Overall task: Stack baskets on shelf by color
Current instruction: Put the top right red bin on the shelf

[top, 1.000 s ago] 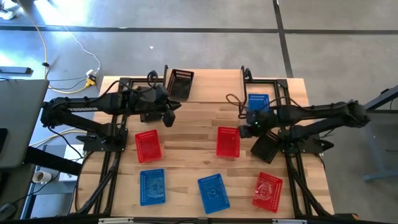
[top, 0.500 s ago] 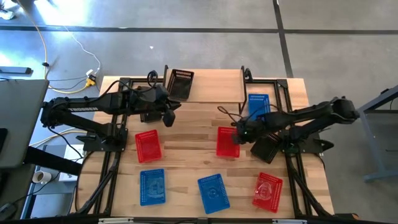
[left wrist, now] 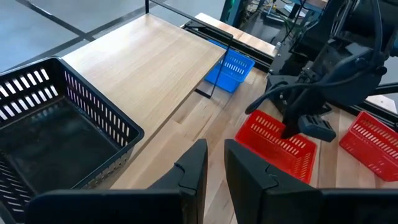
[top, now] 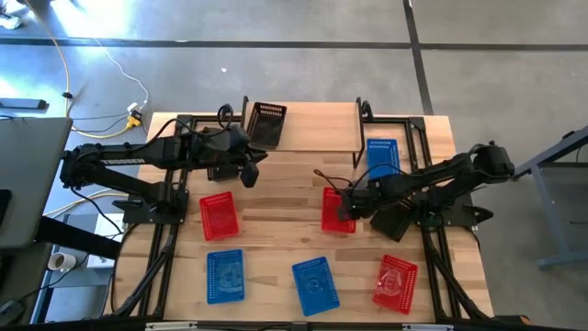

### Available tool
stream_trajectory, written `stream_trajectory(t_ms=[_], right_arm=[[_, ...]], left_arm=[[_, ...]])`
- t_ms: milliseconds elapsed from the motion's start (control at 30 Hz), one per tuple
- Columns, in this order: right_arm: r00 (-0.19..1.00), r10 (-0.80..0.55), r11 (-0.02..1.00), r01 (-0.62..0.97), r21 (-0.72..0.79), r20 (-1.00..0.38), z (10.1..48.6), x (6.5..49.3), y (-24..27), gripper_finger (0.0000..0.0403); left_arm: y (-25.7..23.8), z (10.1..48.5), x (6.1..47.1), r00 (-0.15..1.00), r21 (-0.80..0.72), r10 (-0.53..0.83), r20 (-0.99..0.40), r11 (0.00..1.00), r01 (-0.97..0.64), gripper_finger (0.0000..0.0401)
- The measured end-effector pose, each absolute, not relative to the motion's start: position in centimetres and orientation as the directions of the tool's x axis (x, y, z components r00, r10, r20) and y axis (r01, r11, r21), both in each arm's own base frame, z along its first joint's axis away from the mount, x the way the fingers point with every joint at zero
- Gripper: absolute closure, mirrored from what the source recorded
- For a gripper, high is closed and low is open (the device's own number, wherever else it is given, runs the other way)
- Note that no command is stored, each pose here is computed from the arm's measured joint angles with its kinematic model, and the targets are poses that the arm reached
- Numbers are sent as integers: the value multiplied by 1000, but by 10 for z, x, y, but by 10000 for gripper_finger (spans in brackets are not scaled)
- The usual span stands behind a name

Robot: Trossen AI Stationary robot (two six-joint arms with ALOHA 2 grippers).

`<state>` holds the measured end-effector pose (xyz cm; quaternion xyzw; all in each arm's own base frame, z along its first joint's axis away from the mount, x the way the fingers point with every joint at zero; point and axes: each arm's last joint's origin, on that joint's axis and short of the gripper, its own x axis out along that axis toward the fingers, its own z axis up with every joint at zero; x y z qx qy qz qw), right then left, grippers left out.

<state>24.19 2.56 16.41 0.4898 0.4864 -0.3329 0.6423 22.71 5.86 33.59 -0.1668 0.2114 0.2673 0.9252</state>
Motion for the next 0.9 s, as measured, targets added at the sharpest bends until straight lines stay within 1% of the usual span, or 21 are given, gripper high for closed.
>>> stream_trajectory(t_ms=[33,100,233,333,600,900], right_arm=[[309,46,299,903,309,-950,164,242,26,379],[314,36,299,903,310,-949,165,242,25,396],[322,33,280,906,318,-946,166,242,25,396],[352,25,293,892,344,-936,174,248,25,400],[483,-35,394,811,432,-875,216,273,25,402],[568,-154,424,777,465,-808,274,291,1,402]], left_arm=[[59,336,227,768,-196,424,-480,801,-565,355],[59,336,227,768,-196,424,-480,801,-565,355],[59,336,227,768,-196,424,-481,801,-565,355],[59,336,227,767,-195,424,-480,801,-565,355],[59,336,227,767,-195,425,-481,801,-566,355],[59,336,227,766,-194,427,-480,800,-568,355]])
